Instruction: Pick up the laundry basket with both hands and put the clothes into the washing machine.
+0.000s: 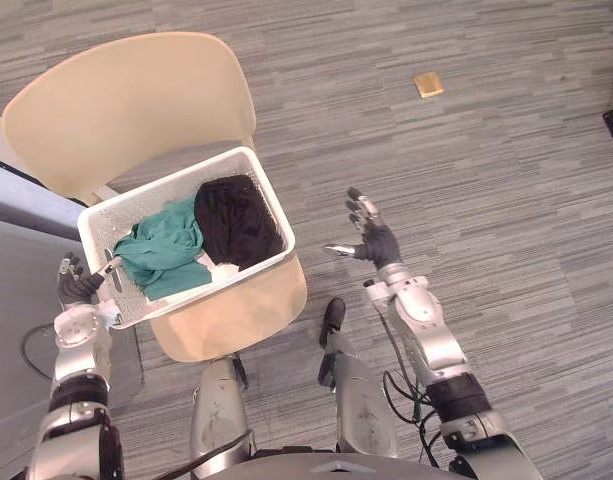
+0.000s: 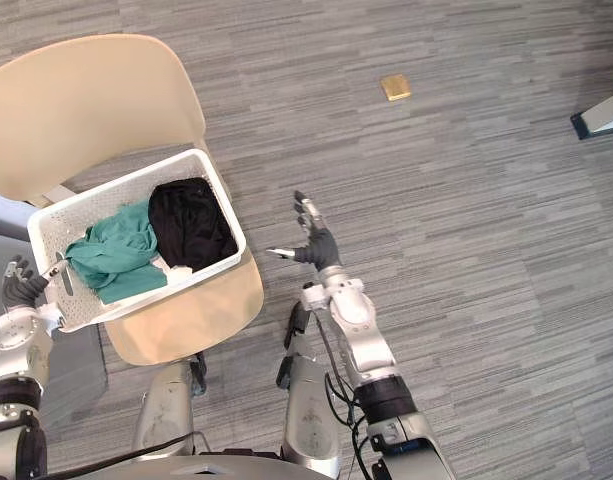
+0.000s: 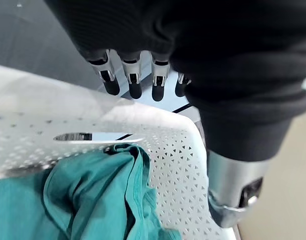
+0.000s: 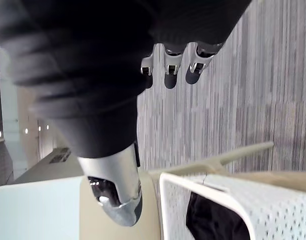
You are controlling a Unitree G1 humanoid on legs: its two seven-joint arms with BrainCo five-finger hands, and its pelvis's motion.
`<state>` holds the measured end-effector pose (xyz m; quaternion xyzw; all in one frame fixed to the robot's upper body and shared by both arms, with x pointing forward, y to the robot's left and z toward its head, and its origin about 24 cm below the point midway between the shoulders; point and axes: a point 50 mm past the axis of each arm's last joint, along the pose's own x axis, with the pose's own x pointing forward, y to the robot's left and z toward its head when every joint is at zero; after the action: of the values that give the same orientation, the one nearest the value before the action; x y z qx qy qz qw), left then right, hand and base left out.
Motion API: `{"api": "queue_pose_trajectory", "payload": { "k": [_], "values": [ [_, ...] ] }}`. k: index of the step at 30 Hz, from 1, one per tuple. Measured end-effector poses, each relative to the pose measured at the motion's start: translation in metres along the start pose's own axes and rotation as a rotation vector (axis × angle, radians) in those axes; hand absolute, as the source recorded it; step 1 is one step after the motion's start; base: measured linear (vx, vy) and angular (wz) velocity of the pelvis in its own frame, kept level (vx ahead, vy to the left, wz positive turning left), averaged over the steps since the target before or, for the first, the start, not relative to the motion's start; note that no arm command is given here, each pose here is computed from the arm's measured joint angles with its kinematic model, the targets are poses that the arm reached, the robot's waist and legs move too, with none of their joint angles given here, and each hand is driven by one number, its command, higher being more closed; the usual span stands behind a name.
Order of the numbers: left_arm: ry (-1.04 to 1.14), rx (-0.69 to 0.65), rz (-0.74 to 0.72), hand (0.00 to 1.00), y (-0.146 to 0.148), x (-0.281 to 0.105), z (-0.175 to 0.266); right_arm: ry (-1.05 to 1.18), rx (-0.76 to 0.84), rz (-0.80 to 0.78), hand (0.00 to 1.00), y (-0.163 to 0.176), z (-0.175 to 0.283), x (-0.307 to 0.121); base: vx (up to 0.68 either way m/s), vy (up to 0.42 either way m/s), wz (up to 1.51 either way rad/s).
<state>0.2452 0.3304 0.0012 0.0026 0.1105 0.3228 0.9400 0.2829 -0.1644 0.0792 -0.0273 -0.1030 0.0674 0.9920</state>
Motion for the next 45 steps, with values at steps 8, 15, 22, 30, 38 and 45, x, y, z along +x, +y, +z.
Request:
{"api": "queue_pose_trajectory", "payload": {
  "k": [8, 15, 22, 30, 38, 45],
  "values": [
    [0.306, -0.188, 0.215, 0.00, 0.050, -0.072, -0.104, 0.359, 0.017, -0.302, 0.00, -0.052, -0.075, -0.094, 0.10, 0.032, 0.02],
    [0.755, -0.282, 0.433, 0.00, 0.076, -0.166, -0.194, 0.891, 0.092, -0.354, 0.00, -0.030, -0.160, -0.186, 0.06, 0.020, -0.01],
    [1.006, -0.288, 0.295, 0.00, 0.040, -0.222, -0.226, 1.292, 0.174, -0.423, 0.00, -0.022, -0.192, -0.259, -0.05, -0.017, -0.13],
    [0.905, -0.219, -0.016, 0.00, -0.012, -0.185, -0.209, 1.358, 0.043, -0.287, 0.00, -0.026, -0.194, -0.252, -0.02, -0.062, 0.34],
    [0.943, -0.185, -0.058, 0.00, -0.018, -0.194, -0.214, 1.197, 0.041, -0.278, 0.00, -0.034, -0.189, -0.195, -0.09, 0.083, 0.18],
    [0.936, 0.014, -0.202, 0.00, -0.014, -0.180, -0.210, 1.218, 0.133, -0.304, 0.00, -0.021, -0.194, -0.200, -0.13, 0.138, 0.54]
  ]
}}
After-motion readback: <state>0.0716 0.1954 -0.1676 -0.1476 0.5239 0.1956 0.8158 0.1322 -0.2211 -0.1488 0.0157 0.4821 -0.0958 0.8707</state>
